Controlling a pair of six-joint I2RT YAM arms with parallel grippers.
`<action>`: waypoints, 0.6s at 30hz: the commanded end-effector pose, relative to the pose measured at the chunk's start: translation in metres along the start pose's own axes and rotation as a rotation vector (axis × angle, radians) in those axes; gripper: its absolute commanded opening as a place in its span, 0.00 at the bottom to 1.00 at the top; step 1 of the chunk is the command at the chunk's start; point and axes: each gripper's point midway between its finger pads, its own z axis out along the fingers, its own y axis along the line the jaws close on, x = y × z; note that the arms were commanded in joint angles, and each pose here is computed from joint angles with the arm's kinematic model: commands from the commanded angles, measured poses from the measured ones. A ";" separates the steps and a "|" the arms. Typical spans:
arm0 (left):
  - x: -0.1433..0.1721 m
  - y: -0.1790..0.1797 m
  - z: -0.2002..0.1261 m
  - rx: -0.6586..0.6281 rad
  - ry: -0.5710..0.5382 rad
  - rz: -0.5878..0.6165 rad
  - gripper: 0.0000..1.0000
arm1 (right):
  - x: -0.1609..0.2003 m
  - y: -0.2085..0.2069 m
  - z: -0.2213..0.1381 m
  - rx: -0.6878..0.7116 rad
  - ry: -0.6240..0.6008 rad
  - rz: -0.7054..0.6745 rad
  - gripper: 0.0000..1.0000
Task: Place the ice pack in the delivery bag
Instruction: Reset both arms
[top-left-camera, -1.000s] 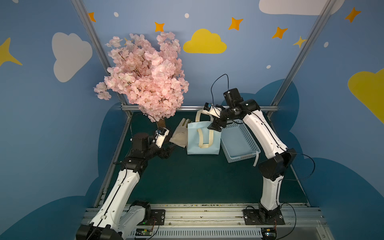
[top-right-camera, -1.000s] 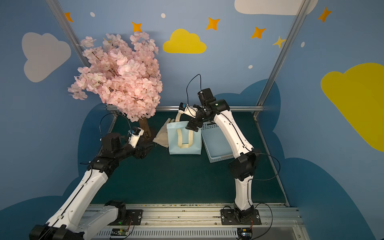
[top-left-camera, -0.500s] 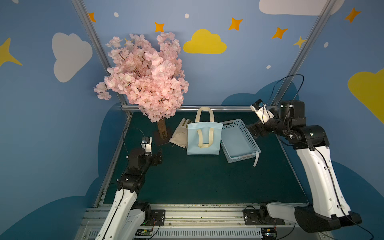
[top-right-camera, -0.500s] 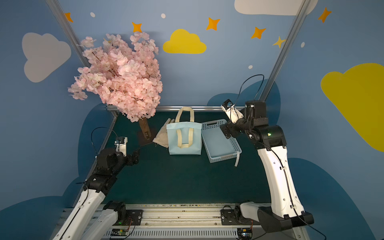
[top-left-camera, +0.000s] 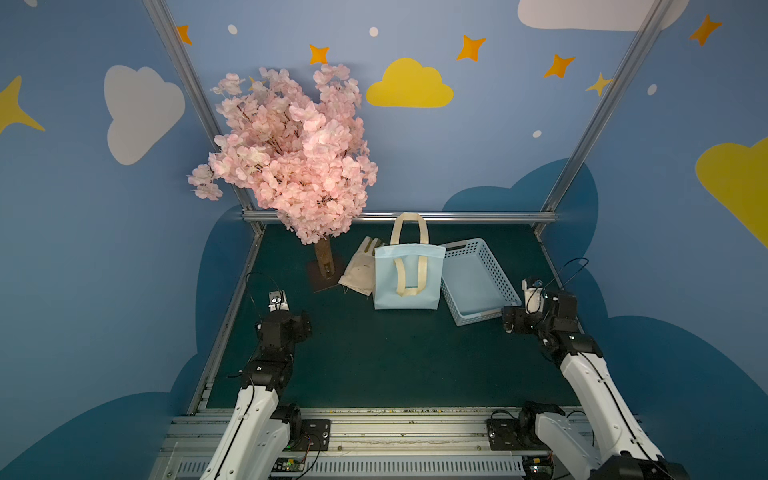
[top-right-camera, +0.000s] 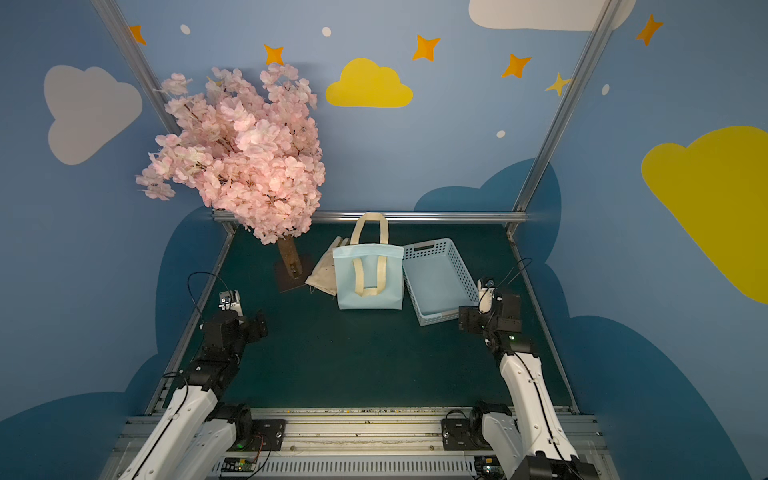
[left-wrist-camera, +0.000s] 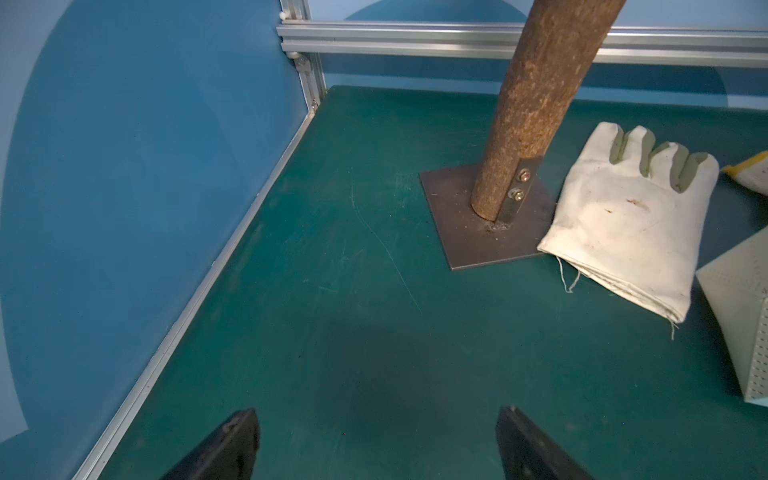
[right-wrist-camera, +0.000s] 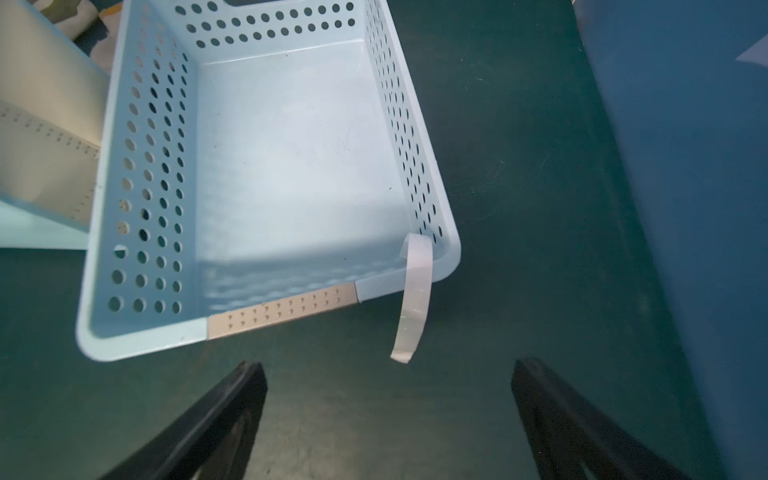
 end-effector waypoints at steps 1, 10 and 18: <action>0.001 0.003 0.004 -0.015 -0.013 -0.034 0.93 | -0.033 -0.002 0.006 0.002 -0.212 0.042 0.98; 0.012 0.001 0.014 -0.013 -0.016 -0.063 0.95 | -0.024 0.014 0.049 -0.091 -0.226 0.058 0.98; 0.005 -0.010 0.031 0.015 -0.036 -0.048 1.00 | -0.047 0.041 0.082 -0.116 -0.291 -0.099 0.98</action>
